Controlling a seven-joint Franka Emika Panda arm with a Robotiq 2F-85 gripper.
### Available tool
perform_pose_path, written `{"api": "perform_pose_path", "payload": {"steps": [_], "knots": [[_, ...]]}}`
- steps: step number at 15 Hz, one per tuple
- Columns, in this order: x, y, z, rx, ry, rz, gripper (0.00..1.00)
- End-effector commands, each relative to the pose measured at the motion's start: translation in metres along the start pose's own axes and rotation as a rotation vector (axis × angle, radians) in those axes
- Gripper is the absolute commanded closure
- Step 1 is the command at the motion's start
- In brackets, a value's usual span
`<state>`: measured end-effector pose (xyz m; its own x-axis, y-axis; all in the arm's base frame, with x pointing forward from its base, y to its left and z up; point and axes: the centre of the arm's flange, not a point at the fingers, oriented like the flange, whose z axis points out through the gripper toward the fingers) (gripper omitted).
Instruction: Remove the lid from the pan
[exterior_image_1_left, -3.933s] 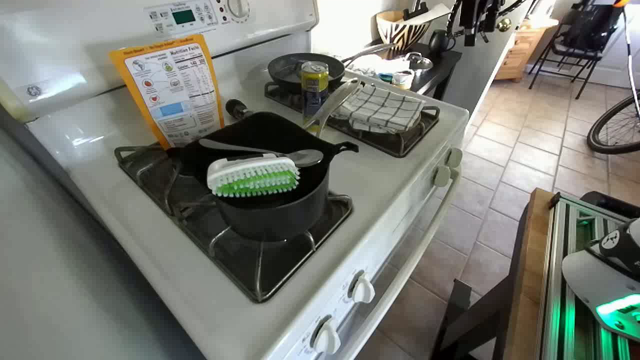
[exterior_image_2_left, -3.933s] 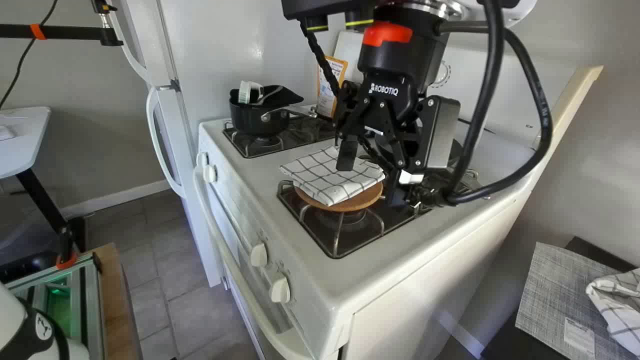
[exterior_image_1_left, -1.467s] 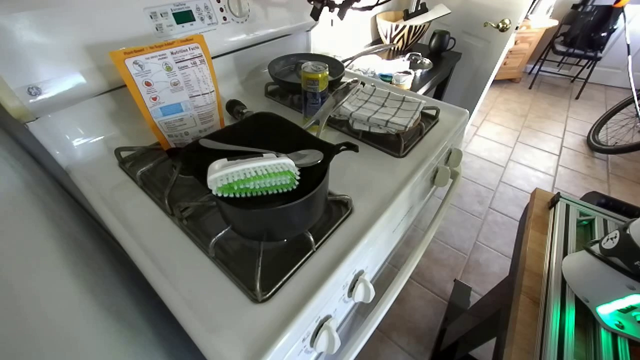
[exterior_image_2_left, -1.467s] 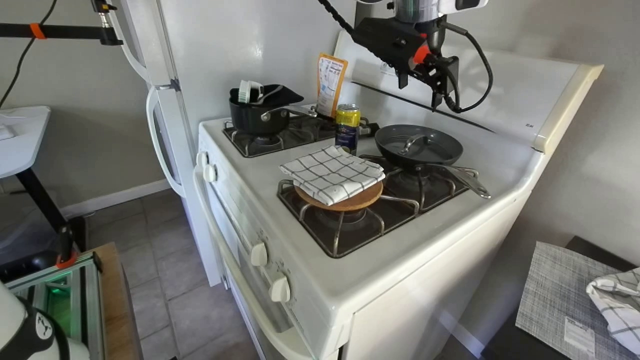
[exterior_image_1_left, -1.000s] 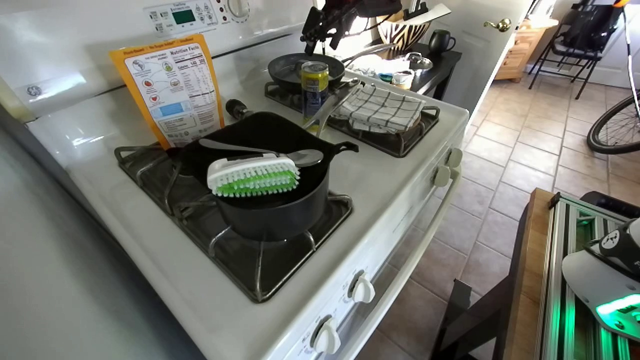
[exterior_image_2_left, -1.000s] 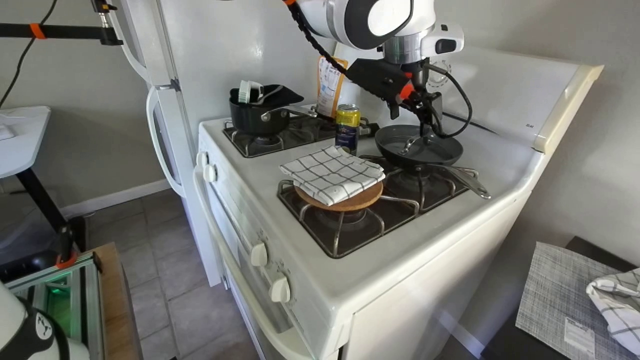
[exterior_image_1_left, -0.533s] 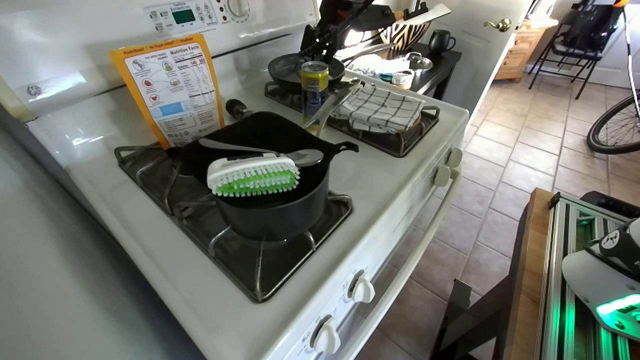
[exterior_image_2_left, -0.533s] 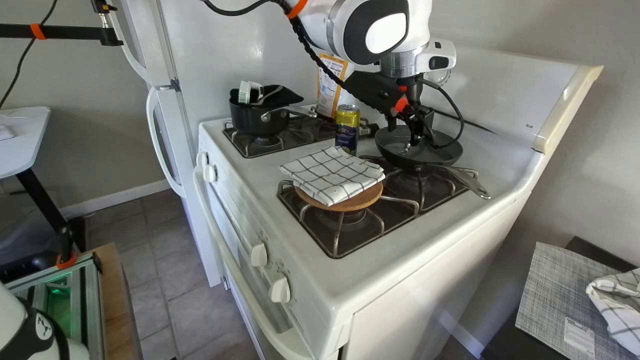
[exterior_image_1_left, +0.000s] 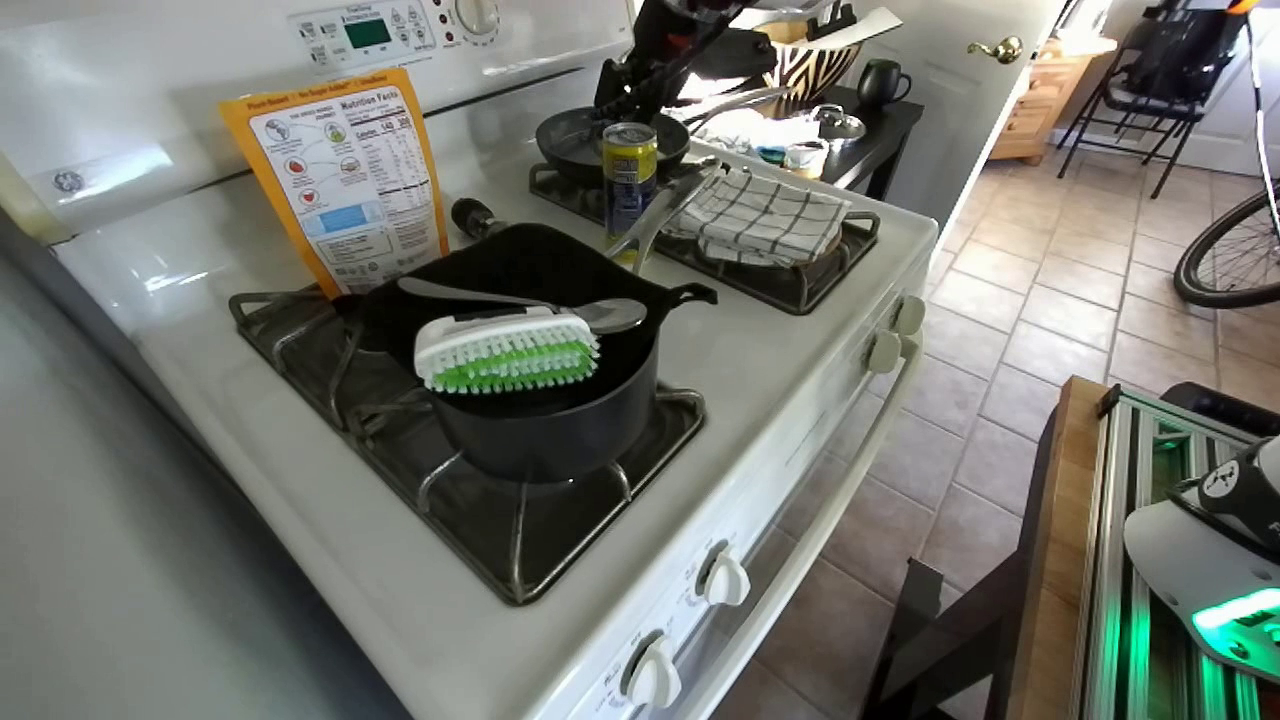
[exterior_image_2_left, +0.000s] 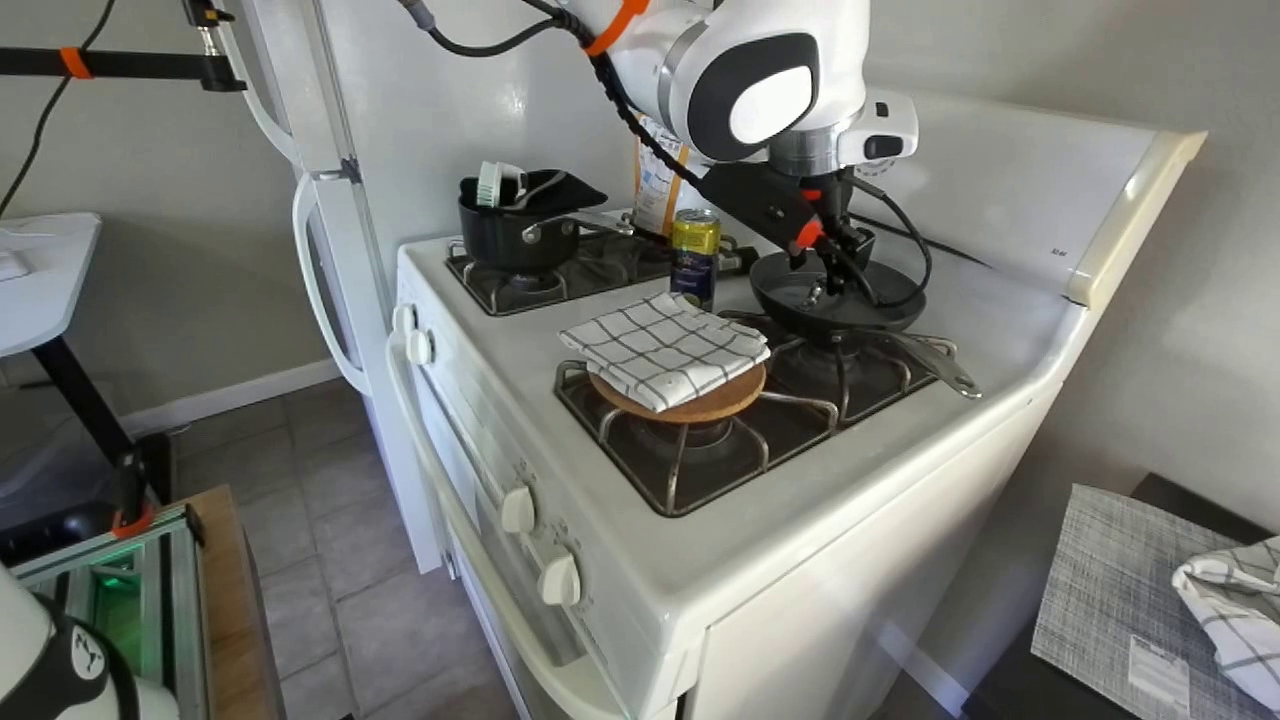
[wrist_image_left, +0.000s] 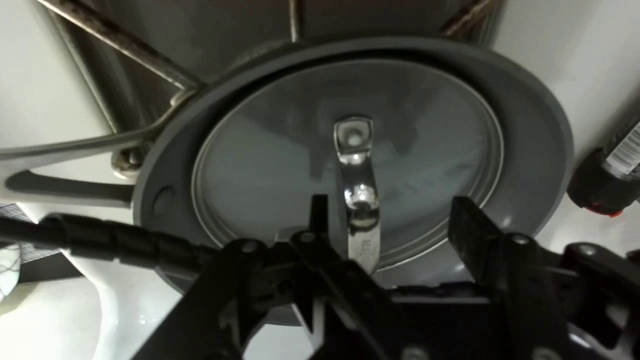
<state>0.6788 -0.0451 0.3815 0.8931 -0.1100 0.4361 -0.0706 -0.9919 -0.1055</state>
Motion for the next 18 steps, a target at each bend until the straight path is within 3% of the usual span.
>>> {"api": "perform_pose_path", "payload": {"steps": [1, 2, 4, 8, 11, 12, 15, 16, 18], "knots": [[-0.0009, 0.0044, 0.0095, 0.028, -0.002, -0.048, 0.42], [-0.001, 0.0054, 0.0093, 0.03, -0.005, -0.063, 0.5], [-0.0012, 0.008, 0.0085, 0.024, -0.004, -0.085, 0.45], [-0.0011, 0.0131, 0.0069, 0.02, -0.018, -0.122, 0.47], [-0.0018, 0.0126, 0.0085, 0.021, -0.014, -0.138, 0.64], [-0.0021, 0.0116, 0.009, 0.023, -0.018, -0.143, 0.77], [-0.0032, 0.01, 0.0094, 0.023, -0.027, -0.159, 0.82], [-0.0046, 0.0091, 0.0104, 0.019, -0.029, -0.163, 0.95], [-0.0045, 0.0098, 0.0104, 0.017, -0.029, -0.17, 0.96]]}}
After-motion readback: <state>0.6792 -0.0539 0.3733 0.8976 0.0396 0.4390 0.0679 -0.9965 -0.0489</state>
